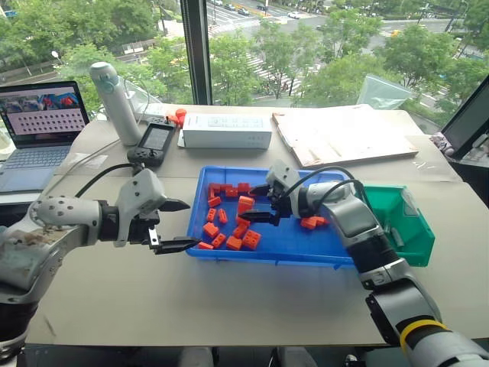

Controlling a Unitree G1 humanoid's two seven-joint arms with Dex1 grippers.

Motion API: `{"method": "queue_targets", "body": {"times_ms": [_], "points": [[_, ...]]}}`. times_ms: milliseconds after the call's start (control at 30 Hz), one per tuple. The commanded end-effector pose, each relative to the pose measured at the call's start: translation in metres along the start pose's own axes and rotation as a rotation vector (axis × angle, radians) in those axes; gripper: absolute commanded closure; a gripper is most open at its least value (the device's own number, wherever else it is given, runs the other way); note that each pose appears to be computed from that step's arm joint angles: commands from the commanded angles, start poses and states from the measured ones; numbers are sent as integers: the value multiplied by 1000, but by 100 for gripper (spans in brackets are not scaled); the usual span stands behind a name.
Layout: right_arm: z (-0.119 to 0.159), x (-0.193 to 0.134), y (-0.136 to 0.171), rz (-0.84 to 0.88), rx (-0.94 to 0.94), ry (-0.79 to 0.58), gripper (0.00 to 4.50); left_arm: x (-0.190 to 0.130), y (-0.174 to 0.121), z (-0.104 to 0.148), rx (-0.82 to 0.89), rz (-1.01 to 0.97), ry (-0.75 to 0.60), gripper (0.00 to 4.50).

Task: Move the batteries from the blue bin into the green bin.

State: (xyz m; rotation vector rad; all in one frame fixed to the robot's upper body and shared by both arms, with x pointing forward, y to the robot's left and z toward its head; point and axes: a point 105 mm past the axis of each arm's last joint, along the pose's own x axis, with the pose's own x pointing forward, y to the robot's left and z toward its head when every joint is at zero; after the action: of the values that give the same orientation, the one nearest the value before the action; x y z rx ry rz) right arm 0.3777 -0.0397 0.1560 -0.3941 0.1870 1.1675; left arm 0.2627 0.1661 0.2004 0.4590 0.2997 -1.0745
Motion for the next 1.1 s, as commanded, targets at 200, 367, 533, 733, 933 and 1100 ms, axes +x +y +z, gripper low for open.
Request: {"method": "queue_targets", "body": {"times_ms": [200,367,533,733,933,1100], "points": [[18,0,-6,-10,5,-97,208,-8,-4,11,51,21,-10,0],[32,-18,-15,-50,-29,-126,306,-6,-5,24,54,0,-63,0],[14,-58,-35,-146,-122,28,306,-2,3,36,62,14,-111,0],[-14,-77,-45,-222,-79,124,306,1,5,38,75,-14,-112,0],[-10,-70,-39,-234,-112,114,81,1,4,37,82,-37,-98,0],[-3,-46,-6,-63,-15,35,11,0,3,37,83,-45,-92,0]]}}
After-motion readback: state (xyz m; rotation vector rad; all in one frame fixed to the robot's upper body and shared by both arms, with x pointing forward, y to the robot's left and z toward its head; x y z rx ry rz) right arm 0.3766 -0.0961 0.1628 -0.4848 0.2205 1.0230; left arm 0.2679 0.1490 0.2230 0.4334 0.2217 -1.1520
